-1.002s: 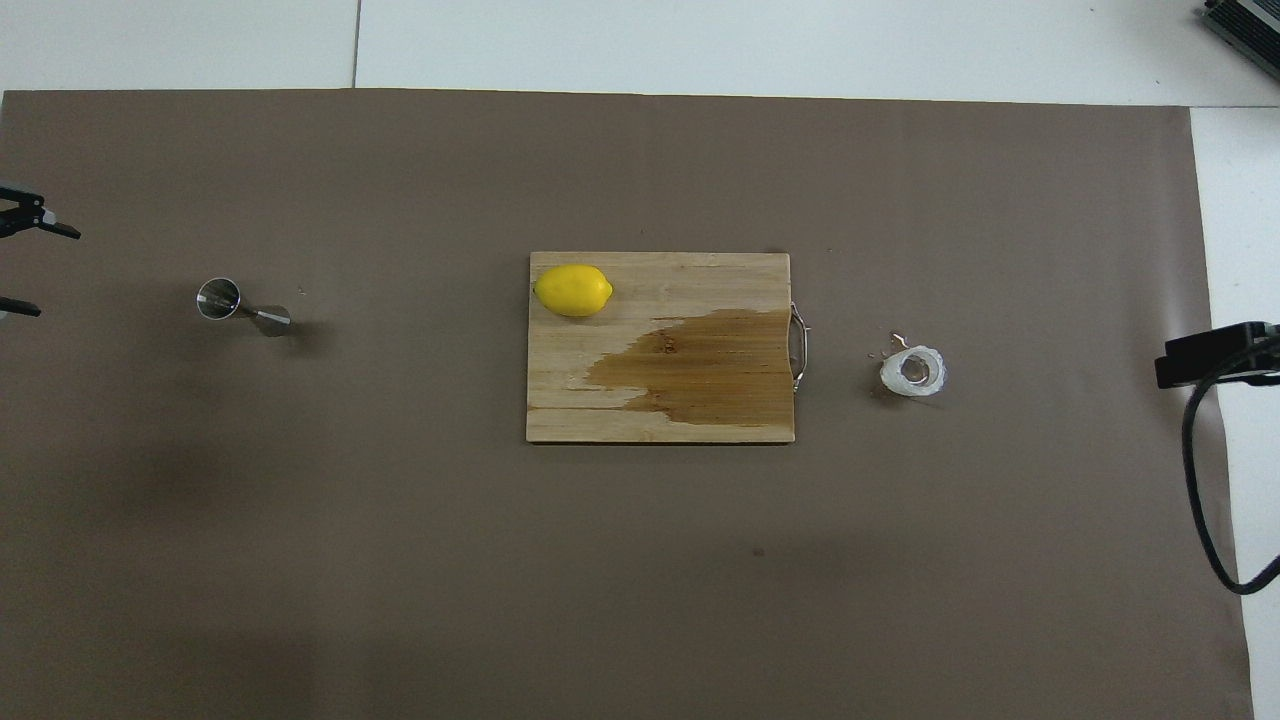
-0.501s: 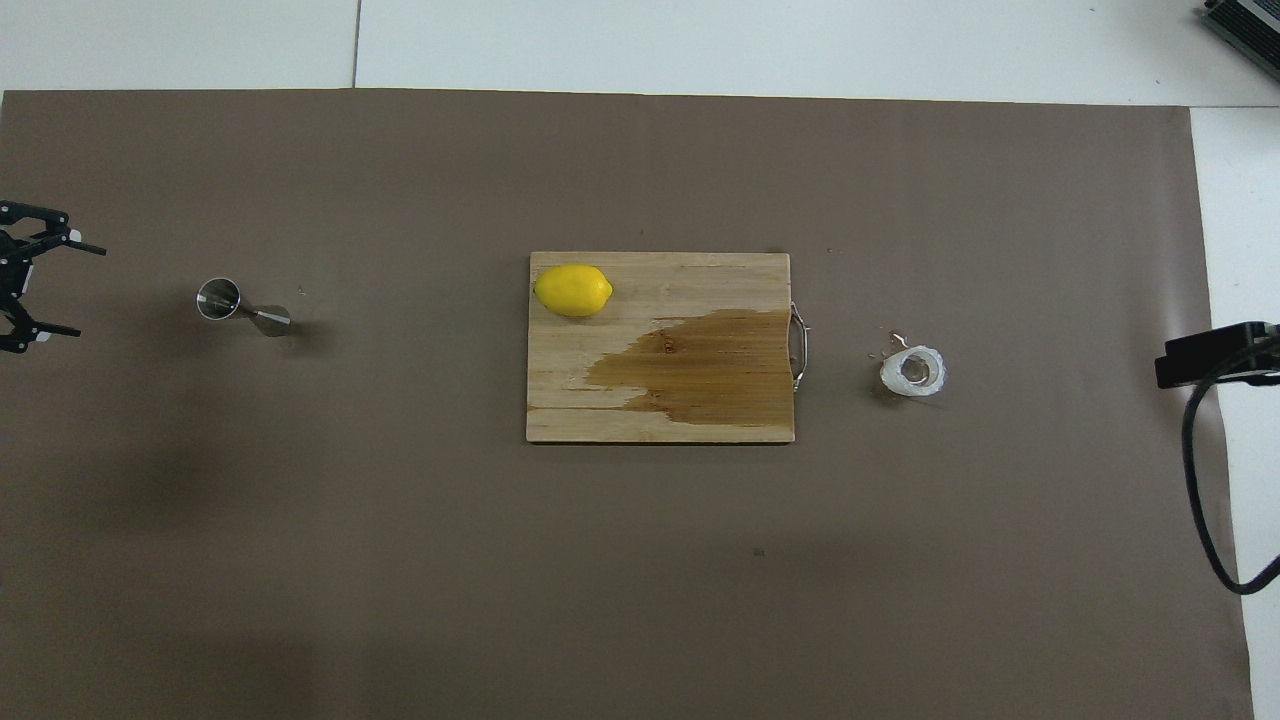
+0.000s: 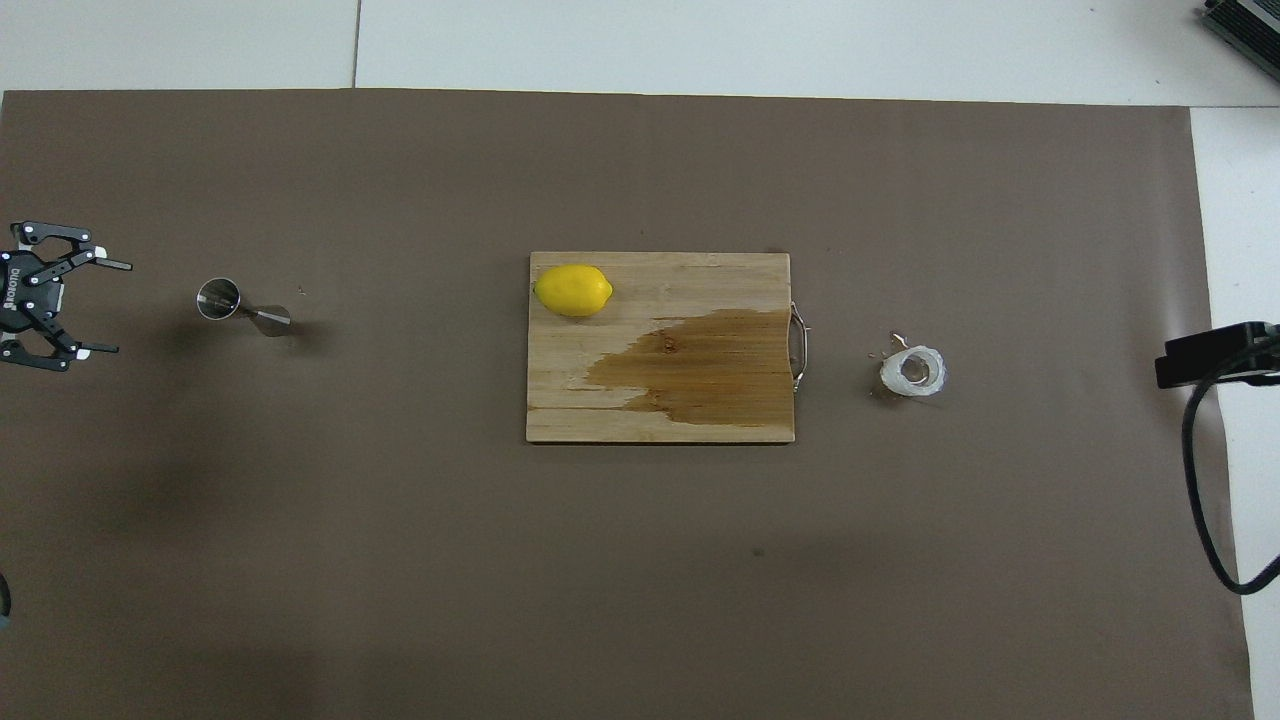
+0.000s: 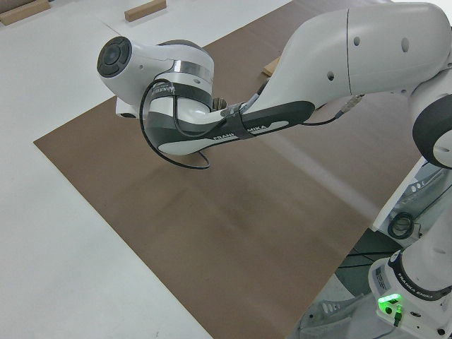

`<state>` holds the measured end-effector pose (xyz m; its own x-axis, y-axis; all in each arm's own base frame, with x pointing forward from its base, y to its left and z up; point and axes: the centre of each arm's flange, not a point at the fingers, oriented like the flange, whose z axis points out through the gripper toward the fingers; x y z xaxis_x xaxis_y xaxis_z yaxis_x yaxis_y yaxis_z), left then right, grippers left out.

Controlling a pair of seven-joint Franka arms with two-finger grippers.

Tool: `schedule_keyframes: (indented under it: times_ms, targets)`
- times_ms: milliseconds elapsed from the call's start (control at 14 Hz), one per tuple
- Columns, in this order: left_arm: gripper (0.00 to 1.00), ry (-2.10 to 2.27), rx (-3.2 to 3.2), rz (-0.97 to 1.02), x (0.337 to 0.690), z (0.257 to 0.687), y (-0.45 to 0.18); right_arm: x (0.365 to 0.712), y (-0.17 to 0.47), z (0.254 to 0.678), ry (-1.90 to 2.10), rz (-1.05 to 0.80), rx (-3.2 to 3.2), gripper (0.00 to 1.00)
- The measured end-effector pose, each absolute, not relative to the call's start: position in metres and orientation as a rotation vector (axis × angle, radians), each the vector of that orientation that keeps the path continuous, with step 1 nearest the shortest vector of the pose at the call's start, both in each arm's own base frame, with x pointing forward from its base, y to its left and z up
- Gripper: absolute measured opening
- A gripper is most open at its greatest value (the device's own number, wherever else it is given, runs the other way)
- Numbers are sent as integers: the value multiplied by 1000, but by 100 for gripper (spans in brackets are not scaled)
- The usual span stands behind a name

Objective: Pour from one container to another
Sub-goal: 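Open the left gripper and move it toward the small metal cup, then close the left gripper around the small metal cup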

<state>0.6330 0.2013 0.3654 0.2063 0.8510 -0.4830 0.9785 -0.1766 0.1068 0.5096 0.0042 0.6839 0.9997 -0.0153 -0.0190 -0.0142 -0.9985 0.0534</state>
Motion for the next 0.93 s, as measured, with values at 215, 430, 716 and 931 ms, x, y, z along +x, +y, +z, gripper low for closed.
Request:
schedule_keyframes:
  times_ms: [215,430,716,931]
  targets:
    - [100,1740,2007,-429,630,343,199,510,4,684,-23,-30,3088,100]
    - [100,1759,1884,-476,622,322,194,510,4,684,-23,-30,3088,100]
    - [100,1786,1811,-484,614,308,190,510,4,684,-23,-30,3088,100]
    - [100,1797,1716,-524,602,301,186,510,4,684,-23,-30,3088,100]
